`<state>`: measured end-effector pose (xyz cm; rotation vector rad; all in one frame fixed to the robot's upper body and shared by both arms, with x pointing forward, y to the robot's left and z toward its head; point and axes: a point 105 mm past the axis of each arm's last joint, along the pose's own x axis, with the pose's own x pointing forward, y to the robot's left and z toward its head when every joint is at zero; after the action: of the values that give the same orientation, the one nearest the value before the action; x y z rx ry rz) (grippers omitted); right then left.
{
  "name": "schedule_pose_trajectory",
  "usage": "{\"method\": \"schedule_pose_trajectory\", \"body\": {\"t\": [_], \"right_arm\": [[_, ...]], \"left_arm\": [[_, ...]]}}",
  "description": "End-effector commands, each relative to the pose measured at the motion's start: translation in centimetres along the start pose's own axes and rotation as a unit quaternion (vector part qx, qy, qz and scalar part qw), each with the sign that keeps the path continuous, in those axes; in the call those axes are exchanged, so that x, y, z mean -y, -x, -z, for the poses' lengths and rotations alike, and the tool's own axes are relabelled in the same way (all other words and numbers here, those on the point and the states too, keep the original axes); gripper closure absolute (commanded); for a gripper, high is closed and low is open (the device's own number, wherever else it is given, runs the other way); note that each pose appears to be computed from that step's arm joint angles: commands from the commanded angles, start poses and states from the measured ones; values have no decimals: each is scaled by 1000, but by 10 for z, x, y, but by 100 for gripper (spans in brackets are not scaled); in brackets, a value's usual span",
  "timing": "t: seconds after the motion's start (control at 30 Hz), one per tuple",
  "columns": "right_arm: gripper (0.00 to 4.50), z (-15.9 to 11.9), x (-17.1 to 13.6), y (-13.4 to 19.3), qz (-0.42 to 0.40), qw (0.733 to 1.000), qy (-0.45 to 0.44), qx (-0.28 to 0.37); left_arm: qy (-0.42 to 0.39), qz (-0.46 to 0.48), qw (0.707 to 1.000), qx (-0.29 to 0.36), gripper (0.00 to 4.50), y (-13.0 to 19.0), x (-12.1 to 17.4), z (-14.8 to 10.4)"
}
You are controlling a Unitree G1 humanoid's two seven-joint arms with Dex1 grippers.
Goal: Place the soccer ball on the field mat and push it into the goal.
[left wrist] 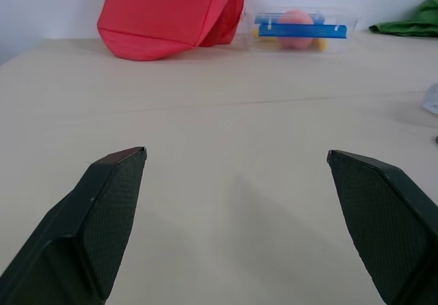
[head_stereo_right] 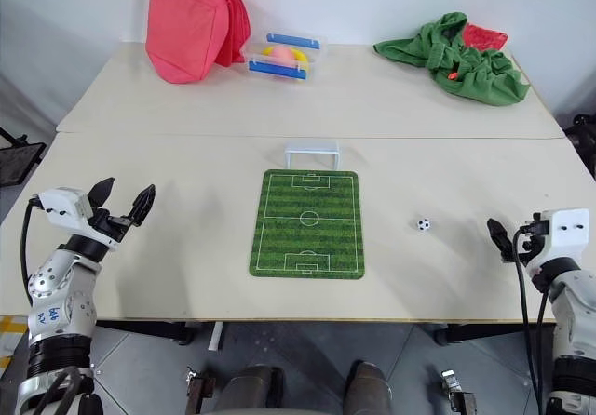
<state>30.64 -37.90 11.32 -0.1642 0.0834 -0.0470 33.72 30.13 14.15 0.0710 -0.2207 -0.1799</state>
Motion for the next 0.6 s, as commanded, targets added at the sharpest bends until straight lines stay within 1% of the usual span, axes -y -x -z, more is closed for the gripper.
{"method": "schedule_pose_trajectory", "body": {"t": [0.03,0.23,0.33,0.4,0.47,0.53,0.6], "right_arm": [[4,-18,6,3,11,1000,5,28],[4,-41,-2,2,-10,999,12,47],[4,-69,-24,-4,-65,995,17,68],[4,-84,-43,-6,-110,991,13,79],[4,-86,-66,-11,-165,984,-4,64],[4,-85,-81,-14,-201,978,-1,50],[4,-75,-98,-18,-240,970,21,21]], "left_arm": [[-10,-16,1000,17,0,-4,-7,-14],[-12,13,1000,15,0,-4,-8,-19],[-6,38,999,19,0,-9,-8,-28],[-7,80,997,19,0,-12,1,-32],[3,148,989,13,0,-13,20,-35],[15,203,979,12,0,-11,37,-37],[22,252,968,7,0,-10,51,-38]]}}
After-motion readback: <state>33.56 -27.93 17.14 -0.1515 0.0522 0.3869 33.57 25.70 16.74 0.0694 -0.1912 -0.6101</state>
